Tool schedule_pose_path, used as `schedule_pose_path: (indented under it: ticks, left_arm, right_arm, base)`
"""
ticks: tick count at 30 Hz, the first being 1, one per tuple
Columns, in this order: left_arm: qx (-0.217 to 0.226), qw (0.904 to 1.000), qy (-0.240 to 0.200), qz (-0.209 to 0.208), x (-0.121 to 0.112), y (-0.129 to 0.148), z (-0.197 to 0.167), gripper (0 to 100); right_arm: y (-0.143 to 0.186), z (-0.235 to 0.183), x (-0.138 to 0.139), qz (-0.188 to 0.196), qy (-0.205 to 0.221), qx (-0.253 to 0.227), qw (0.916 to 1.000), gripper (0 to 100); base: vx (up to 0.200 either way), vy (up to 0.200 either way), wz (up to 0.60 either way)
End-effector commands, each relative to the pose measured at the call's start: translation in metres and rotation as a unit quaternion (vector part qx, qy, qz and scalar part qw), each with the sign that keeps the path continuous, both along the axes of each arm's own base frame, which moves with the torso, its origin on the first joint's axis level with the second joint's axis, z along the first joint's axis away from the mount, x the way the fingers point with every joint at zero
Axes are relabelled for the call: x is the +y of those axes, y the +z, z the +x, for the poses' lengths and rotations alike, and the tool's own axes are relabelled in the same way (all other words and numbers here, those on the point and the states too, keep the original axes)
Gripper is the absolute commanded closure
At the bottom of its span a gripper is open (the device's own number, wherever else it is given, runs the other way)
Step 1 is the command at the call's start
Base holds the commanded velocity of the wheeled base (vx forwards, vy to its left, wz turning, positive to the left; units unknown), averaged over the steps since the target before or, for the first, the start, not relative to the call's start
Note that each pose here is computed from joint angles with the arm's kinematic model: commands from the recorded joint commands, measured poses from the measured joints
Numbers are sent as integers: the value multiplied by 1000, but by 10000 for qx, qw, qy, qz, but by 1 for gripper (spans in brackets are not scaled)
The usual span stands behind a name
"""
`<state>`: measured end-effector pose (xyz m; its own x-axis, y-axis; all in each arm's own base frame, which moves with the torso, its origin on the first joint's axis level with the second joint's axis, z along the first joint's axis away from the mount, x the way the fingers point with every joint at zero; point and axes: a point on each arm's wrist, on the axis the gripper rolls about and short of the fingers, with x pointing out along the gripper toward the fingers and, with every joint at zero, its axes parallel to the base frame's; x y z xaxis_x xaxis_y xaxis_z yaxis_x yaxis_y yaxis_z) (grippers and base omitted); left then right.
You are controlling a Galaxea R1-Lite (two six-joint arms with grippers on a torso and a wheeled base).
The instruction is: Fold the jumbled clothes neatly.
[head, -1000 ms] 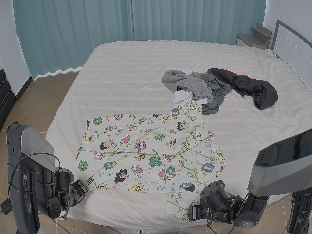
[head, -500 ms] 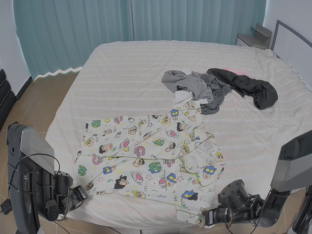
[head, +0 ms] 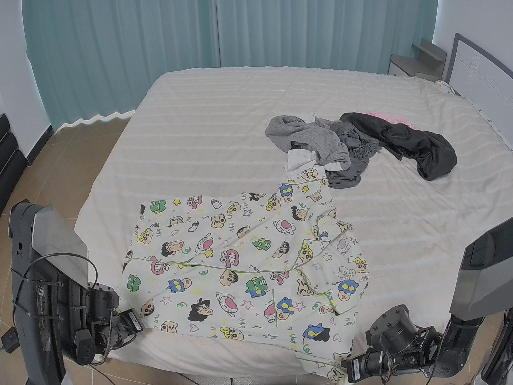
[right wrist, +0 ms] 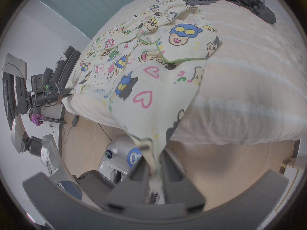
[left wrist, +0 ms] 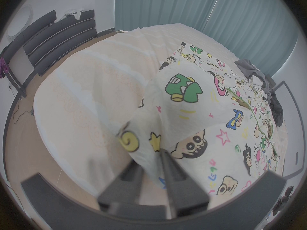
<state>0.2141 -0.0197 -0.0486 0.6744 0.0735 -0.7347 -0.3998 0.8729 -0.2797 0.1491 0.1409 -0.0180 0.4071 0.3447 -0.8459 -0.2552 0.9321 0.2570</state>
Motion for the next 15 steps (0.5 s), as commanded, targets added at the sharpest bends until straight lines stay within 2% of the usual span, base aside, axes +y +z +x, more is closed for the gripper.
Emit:
schedule_pose_path:
  ticks: [1, 4, 7, 8, 9, 10, 11, 15]
  left_arm:
    - [33, 10000, 33, -7, 1, 0, -2, 0]
    - [-252, 9995, 172, -71, 6, 12, 1, 0]
    - [-745, 9957, 384, -383, 15, 32, 5, 0]
    - [-745, 9957, 384, -383, 15, 32, 5, 0]
    - [-1094, 9911, 532, -541, 23, 45, 8, 0]
    - [-1094, 9911, 532, -541, 23, 45, 8, 0]
    - [-1568, 9834, 621, -667, 34, 65, 10, 0]
    - [-2066, 9731, 560, -852, 45, 88, 5, 0]
  right_arm:
    - [-4, -1, 0, -52, 12, 48, 10000, 0]
    - [-1, 1, -1, 13, -51, -17, 10000, 0]
    - [1, 3, -5, 60, -202, -101, 9997, 0]
    - [1, 3, -5, 60, -202, -101, 9997, 0]
    - [5, 4, -9, 138, -298, -196, 9993, 0]
    - [5, 4, -9, 138, -298, -196, 9993, 0]
    - [13, 6, -14, 346, -421, -431, 9976, 0]
    - [27, 10, -20, 622, -585, -777, 9933, 0]
  base:
    - [0, 0, 0]
    - [0, 0, 0]
    - [0, 0, 0]
    - [0, 0, 0]
    - [0, 0, 0]
    - [0, 0, 0]
    - [0, 0, 0]
    - [0, 0, 0]
